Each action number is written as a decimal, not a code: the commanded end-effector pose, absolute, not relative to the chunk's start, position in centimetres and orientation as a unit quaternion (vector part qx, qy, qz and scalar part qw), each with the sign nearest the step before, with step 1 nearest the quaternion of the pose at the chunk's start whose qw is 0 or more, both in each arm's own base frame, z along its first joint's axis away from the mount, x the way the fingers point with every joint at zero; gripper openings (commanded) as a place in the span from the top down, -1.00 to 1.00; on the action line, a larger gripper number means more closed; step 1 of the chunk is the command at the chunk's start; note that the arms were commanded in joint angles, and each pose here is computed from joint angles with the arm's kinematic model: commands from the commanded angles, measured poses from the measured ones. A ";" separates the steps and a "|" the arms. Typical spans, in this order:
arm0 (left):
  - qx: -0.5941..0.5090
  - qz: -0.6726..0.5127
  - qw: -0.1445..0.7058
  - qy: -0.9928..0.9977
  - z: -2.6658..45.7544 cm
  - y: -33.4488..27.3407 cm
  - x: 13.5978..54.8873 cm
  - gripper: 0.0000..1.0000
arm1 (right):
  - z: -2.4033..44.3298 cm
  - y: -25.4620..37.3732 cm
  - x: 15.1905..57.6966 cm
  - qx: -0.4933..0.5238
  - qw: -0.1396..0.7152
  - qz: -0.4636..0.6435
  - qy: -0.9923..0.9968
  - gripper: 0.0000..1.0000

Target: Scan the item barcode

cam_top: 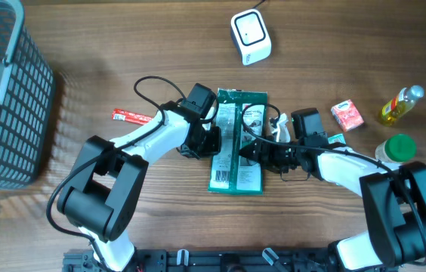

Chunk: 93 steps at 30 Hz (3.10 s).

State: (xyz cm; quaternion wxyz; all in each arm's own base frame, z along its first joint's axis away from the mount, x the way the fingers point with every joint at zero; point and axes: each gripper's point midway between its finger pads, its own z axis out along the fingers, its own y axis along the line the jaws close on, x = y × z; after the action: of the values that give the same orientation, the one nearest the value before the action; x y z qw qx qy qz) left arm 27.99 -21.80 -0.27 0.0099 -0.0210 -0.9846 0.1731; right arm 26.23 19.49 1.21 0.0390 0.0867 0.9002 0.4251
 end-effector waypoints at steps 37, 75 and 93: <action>0.006 0.171 -0.072 -0.983 4.4 -17.4 30.7 0.82 | -0.9 22.3 25.3 0.082 0.059 0.374 0.922 0.23; 0.034 0.166 -0.151 -0.974 6.6 -16.0 33.1 0.73 | 1.1 23.4 25.4 -0.010 0.084 0.421 0.903 0.91; 0.127 0.156 -0.217 -0.955 10.0 -8.8 36.1 -1.00 | 25.1 20.2 28.2 -0.445 0.278 0.136 0.840 0.91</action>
State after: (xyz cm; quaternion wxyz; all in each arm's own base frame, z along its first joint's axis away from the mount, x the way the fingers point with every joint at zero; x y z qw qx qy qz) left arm 35.65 -8.94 9.24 -0.2061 0.1271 -0.9579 0.1543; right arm 27.61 19.98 20.35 0.1986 -0.2898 0.9125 0.2094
